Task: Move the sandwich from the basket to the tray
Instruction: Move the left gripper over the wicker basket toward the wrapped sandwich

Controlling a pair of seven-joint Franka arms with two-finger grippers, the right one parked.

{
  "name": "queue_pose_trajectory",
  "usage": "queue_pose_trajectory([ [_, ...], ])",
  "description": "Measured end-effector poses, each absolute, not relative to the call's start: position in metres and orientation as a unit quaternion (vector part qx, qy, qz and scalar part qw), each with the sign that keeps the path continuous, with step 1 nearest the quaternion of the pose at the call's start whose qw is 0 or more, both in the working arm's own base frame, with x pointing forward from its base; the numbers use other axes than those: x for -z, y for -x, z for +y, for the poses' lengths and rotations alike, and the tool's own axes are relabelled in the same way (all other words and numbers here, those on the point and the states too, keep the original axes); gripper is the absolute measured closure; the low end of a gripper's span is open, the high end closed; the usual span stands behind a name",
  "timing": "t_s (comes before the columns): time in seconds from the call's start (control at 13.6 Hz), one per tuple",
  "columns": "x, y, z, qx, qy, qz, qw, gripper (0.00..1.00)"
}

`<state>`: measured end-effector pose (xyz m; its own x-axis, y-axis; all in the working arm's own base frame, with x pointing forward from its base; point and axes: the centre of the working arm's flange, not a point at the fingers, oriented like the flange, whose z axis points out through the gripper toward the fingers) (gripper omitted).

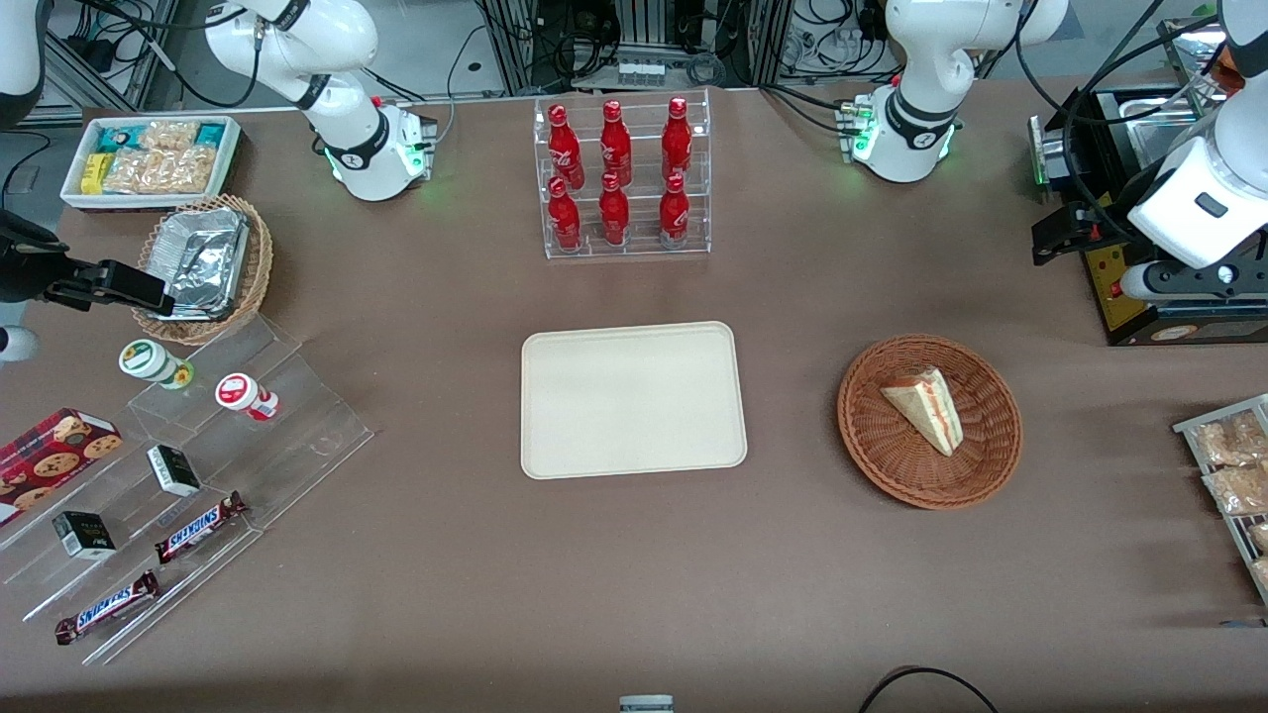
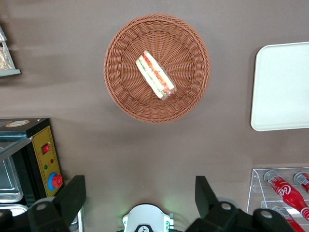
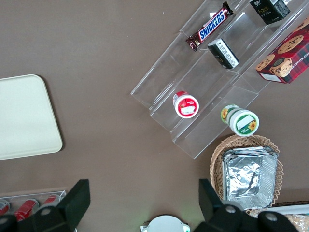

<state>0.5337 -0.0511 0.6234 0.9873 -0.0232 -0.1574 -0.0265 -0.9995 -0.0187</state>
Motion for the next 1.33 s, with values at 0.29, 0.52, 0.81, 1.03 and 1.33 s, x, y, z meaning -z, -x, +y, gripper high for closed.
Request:
queue_pose_trajectory([
  [0.29,-0.624,-0.534,-0.050,-0.077,0.997,0.011,0.010,0.00],
  [0.52,-0.621,-0.534,-0.049,-0.080,0.997,0.011,0.010,0.00],
  [0.81,-0.590,-0.541,-0.049,-0.080,0.997,0.010,0.010,0.00],
  [1.03,-0.560,-0.545,-0.049,-0.083,0.996,0.010,0.011,0.00],
  [1.33,-0.517,-0.546,-0.049,-0.085,0.996,0.011,0.011,0.00],
])
